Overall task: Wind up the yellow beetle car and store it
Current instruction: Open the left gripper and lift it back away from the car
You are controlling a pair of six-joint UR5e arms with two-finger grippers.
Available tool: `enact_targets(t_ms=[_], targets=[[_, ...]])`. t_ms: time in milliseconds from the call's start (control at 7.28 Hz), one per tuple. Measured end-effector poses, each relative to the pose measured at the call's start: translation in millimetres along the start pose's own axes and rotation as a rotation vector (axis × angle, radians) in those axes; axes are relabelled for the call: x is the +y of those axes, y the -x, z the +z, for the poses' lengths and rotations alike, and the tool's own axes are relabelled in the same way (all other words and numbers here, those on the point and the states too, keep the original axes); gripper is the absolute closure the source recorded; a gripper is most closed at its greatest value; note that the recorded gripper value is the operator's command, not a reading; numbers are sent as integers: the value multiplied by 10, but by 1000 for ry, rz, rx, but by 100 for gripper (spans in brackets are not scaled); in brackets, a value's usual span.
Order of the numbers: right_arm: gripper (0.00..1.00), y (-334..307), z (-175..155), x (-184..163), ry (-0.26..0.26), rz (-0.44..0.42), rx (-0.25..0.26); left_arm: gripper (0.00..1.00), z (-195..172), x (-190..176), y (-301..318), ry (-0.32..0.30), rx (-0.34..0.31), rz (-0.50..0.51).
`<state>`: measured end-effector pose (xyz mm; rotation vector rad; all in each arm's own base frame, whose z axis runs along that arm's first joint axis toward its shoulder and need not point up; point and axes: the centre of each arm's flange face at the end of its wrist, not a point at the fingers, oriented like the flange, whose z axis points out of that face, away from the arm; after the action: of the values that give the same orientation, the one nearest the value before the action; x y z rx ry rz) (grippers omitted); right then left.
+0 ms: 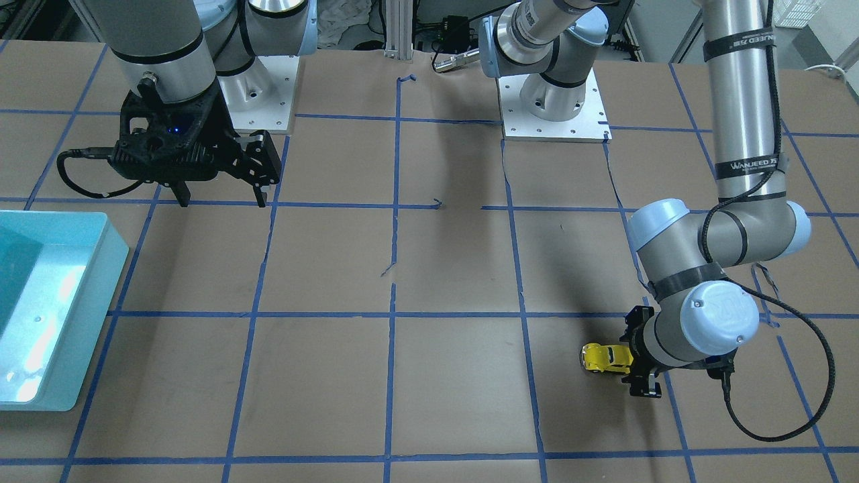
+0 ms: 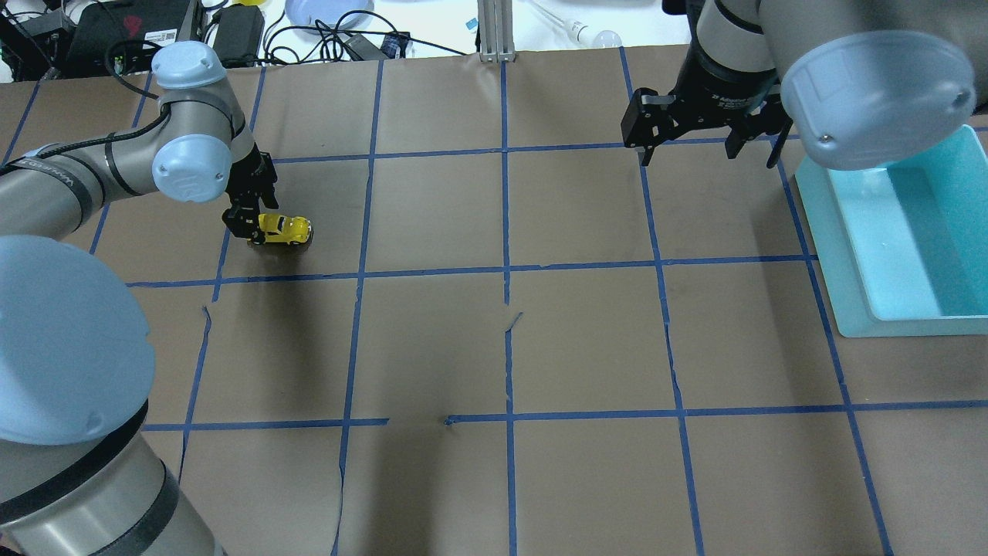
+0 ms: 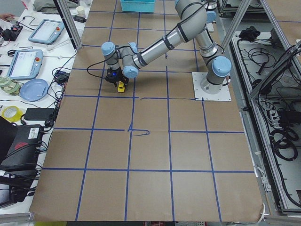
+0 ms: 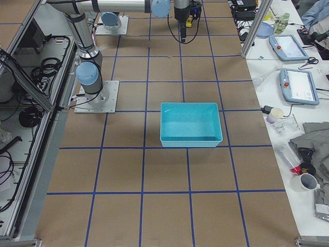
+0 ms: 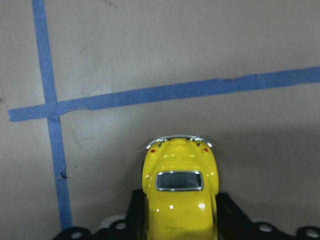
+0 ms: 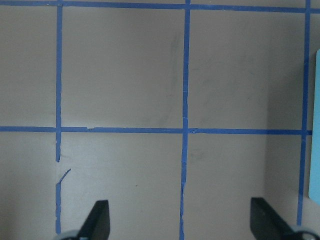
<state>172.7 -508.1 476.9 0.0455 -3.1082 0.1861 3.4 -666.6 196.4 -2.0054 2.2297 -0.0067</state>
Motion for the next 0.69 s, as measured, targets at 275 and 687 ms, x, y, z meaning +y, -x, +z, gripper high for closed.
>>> enact_targets(t_ms=[275, 687], targets=[[0, 0, -1, -1, -1, 0, 0, 0, -528, 158, 90, 2, 65, 23], [0, 0, 0, 0, 0, 0, 0, 0, -1506, 343, 444, -36, 147, 282]])
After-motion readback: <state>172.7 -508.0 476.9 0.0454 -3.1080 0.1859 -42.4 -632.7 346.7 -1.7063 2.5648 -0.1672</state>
